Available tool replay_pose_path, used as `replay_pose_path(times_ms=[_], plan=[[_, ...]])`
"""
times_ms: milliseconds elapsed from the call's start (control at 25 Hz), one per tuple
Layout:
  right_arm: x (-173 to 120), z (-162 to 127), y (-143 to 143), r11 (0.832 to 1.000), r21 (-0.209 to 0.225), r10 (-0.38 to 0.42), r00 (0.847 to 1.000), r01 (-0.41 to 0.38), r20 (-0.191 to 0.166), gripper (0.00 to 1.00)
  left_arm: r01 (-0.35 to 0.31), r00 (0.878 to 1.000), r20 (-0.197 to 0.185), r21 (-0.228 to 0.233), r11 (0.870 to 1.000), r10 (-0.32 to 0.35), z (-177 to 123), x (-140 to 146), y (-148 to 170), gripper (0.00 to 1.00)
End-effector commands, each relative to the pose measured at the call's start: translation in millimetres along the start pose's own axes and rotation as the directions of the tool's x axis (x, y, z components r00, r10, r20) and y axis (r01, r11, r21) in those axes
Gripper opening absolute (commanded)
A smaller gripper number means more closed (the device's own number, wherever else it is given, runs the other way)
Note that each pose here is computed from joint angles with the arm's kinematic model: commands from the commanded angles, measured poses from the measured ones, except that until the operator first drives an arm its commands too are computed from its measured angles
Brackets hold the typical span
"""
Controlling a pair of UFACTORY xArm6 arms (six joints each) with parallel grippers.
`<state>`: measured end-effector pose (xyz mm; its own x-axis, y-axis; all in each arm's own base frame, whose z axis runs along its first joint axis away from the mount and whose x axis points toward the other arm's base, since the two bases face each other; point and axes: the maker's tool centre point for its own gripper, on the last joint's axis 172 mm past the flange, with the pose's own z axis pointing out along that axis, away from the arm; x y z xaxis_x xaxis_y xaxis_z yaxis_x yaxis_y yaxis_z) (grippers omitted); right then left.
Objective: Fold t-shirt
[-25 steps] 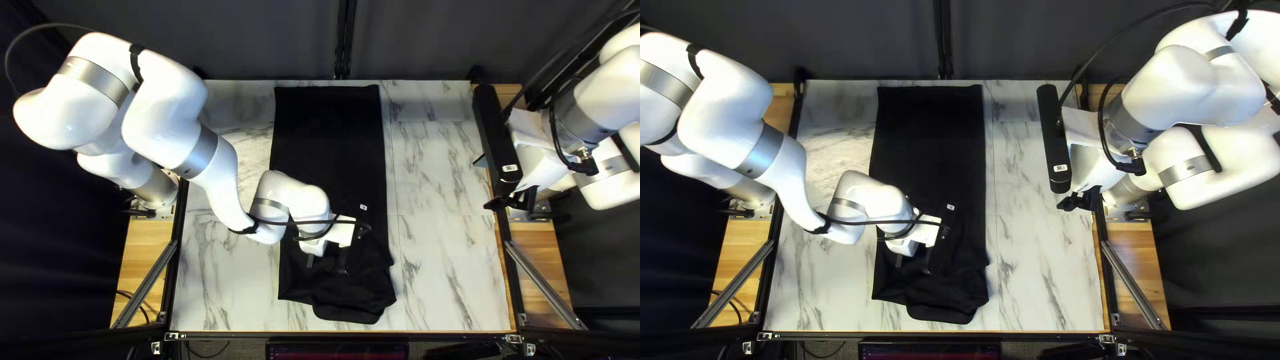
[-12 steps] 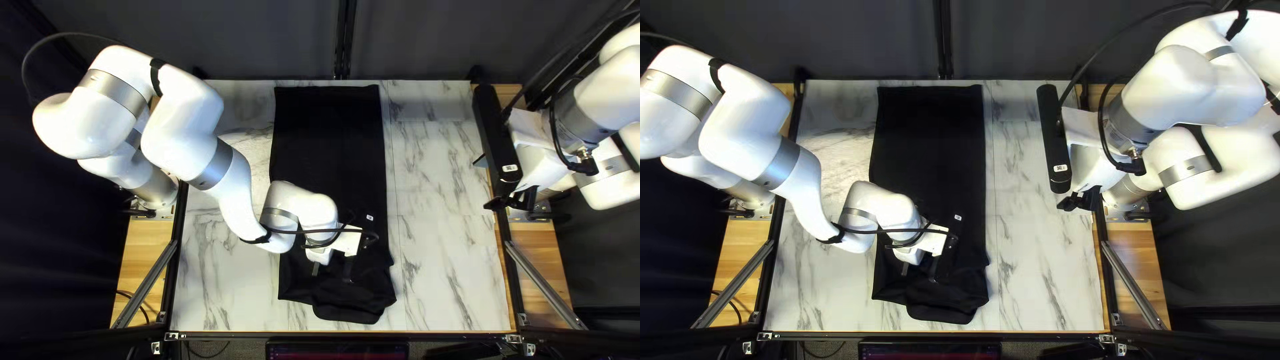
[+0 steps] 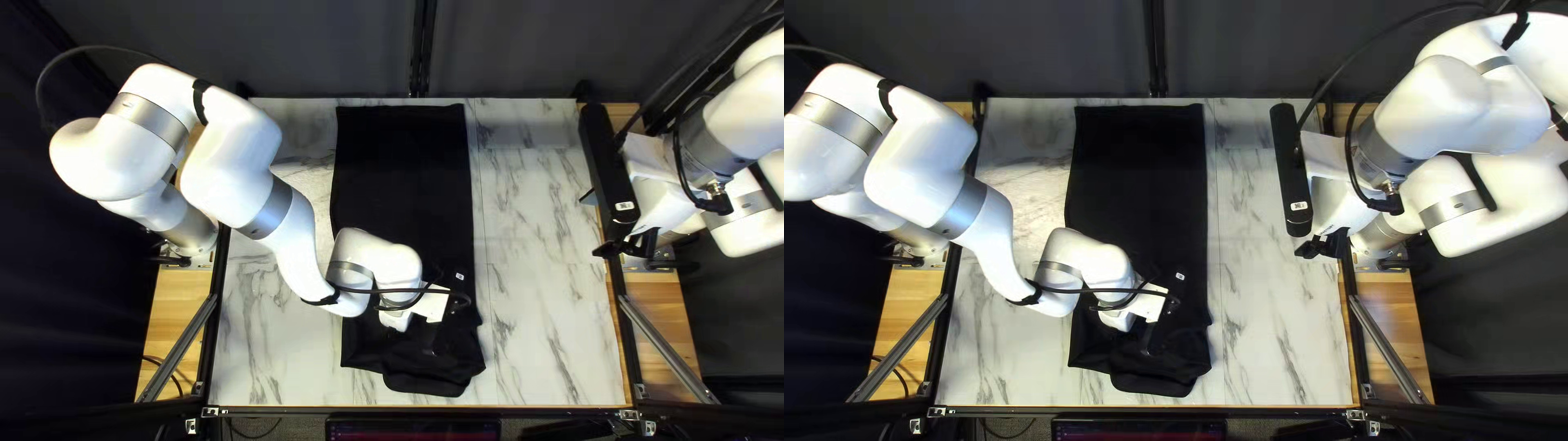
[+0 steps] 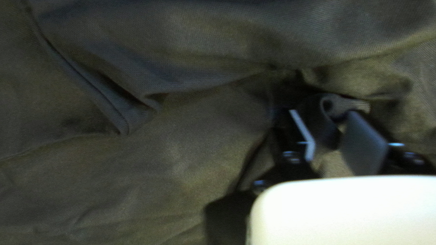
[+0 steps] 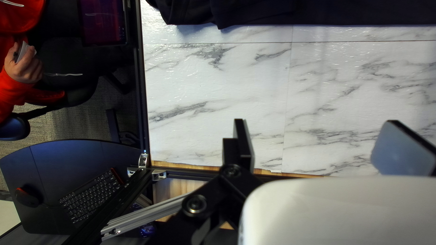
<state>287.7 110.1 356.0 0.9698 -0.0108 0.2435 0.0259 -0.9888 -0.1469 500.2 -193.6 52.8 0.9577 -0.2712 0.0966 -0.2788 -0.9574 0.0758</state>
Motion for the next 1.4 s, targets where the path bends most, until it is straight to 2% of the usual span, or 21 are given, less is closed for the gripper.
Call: replay_pose_path(times_ms=[40,120,280,480,520,560,600,680,840,1000,1160,1280,1400], plan=[[0.0,0.0,0.0,1.0,0.0,0.0,1.0,0.0,0.0,1.0,0.048,0.999,-0.014,0.073,0.996,-0.047,-31.6,-17.1,5.4,0.0],[0.0,0.0,0.0,1.0,0.0,0.0,1.0,0.0,0.0,1.0,0.078,0.997,-0.022,0.105,0.991,-0.076,-40.2,-26.9,8.6,0.0],[0.0,0.0,0.0,1.0,0.0,0.0,1.0,0.0,0.0,1.0,0.16,0.987,-0.053,0.182,0.97,-0.152,-49.8,-50.1,15.0,0.0],[0.0,0.0,0.0,1.0,0.0,0.0,1.0,0.0,0.0,1.0,0.223,0.974,-0.096,0.235,0.946,-0.206,-50.6,-59.9,30.6,0.0],[0.0,0.0,0.0,1.0,0.0,0.0,1.0,0.0,0.0,1.0,0.225,0.973,-0.098,0.237,0.945,-0.207,-50.4,-59.9,35.0,0.07],[0.0,0.0,0.0,1.0,0.0,0.0,1.0,0.0,0.0,1.0,0.226,0.973,-0.101,0.239,0.944,-0.207,-49.9,-59.8,42.9,0.41],[0.0,0.0,0.0,1.0,0.0,0.0,1.0,0.0,0.0,1.0,0.225,0.973,-0.099,0.238,0.945,-0.206,-49.6,-59.6,47.0,0.89],[0.0,0.0,0.0,1.0,0.0,0.0,1.0,0.0,0.0,1.0,0.214,0.976,-0.089,0.233,0.949,-0.198,-49.7,-60.0,56.7,1.0],[0.0,0.0,0.0,1.0,0.0,0.0,1.0,0.0,0.0,1.0,0.206,0.979,-0.059,0.236,0.95,-0.197,-56.7,-64.5,57.2,1.0],[0.0,0.0,0.0,1.0,0.0,0.0,1.0,0.0,0.0,1.0,0.201,0.98,-0.053,0.246,0.948,-0.194,-60.3,-48.9,54.1,1.0],[0.0,0.0,0.0,1.0,0.0,0.0,1.0,0.0,0.0,1.0,0.19,0.982,-0.07,0.246,0.95,-0.178,-44.4,-24.3,31.0,1.0],[0.0,0.0,0.0,1.0,0.0,0.0,1.0,0.0,0.0,1.0,0.176,0.984,-0.067,0.221,0.959,-0.165,-27.8,-20.8,13.3,1.0],[0.0,0.0,0.0,1.0,0.0,0.0,1.0,0.0,0.0,1.0,0.174,0.985,-0.052,0.206,0.963,-0.167,-15.6,-22.7,11.5,1.0]])
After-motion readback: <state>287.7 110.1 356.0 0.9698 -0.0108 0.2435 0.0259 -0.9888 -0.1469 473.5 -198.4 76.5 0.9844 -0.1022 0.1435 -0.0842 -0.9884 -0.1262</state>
